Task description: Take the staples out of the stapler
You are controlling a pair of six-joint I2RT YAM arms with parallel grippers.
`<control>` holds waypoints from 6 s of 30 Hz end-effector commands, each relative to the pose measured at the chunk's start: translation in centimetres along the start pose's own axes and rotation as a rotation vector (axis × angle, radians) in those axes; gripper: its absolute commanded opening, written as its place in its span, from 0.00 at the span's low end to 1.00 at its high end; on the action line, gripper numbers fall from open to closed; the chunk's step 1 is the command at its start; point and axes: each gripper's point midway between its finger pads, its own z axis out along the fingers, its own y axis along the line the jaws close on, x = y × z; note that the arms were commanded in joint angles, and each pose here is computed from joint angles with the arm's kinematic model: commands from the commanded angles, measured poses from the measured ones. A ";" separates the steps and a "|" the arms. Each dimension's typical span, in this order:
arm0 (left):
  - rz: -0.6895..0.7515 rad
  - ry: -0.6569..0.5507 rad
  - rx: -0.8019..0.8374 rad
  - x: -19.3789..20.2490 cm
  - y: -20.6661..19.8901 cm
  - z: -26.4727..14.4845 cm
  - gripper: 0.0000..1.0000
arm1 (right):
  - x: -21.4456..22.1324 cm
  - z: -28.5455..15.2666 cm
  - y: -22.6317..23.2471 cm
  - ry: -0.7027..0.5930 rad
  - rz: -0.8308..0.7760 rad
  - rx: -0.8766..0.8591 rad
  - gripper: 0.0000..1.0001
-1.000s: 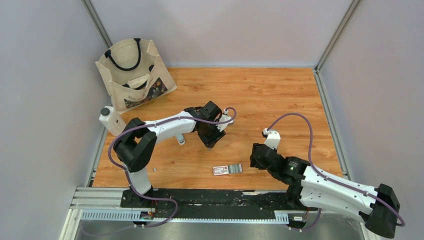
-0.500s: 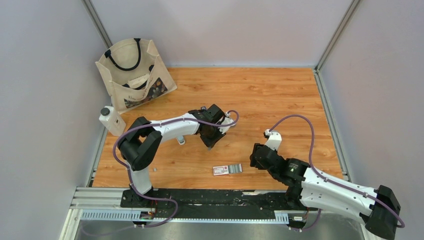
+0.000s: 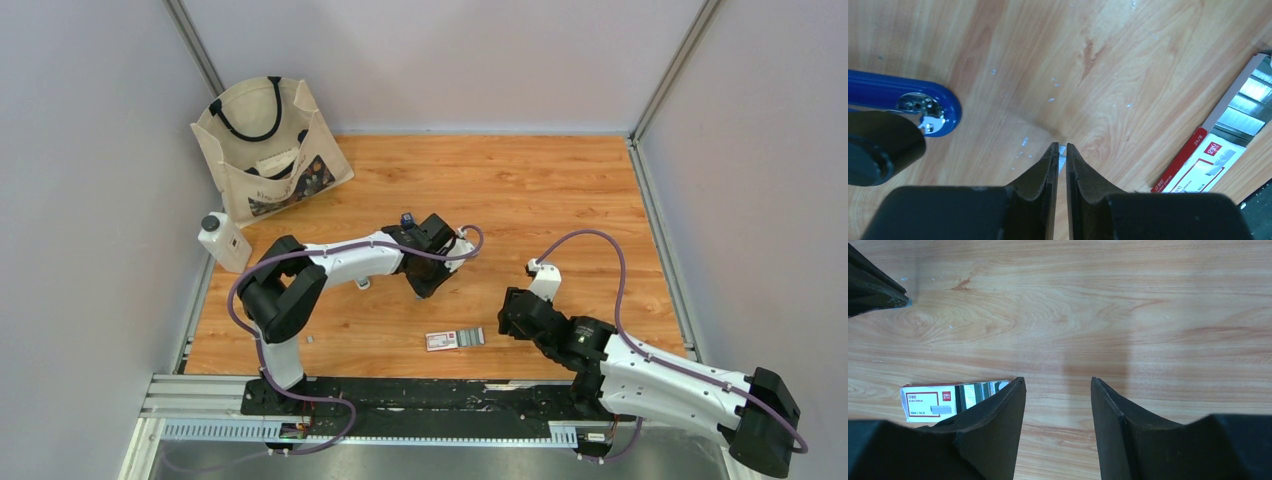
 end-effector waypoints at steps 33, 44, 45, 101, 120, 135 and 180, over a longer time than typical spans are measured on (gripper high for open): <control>0.364 0.041 0.139 -0.5 -1.8 -2.5 0.59 | -0.9 0.7 1.1 -0.031 0.010 -0.012 0.54; 0.379 0.092 0.146 -0.2 -1.1 -0.4 0.54 | -1.0 0.7 0.8 -0.038 0.019 -0.008 0.54; 0.376 0.092 0.145 -0.2 -1.0 -0.5 0.54 | -1.0 0.7 0.8 -0.038 0.019 -0.010 0.54; 1.050 -0.256 -0.123 2.5 -3.8 -20.6 0.20 | -10.5 -10.2 13.0 -0.070 -0.065 -0.716 0.57; 1.319 -0.431 -0.183 0.4 -7.9 -21.2 0.21 | -8.7 -12.6 21.4 0.200 -0.260 -1.098 0.49; 1.311 -0.482 -0.155 -0.7 -9.3 -21.5 0.19 | -7.6 -11.0 23.3 0.248 -0.250 -1.118 0.48; 1.150 -0.512 -0.378 -2.4 -6.3 -24.2 0.71 | -4.9 -5.8 19.0 0.272 -0.202 -0.821 0.11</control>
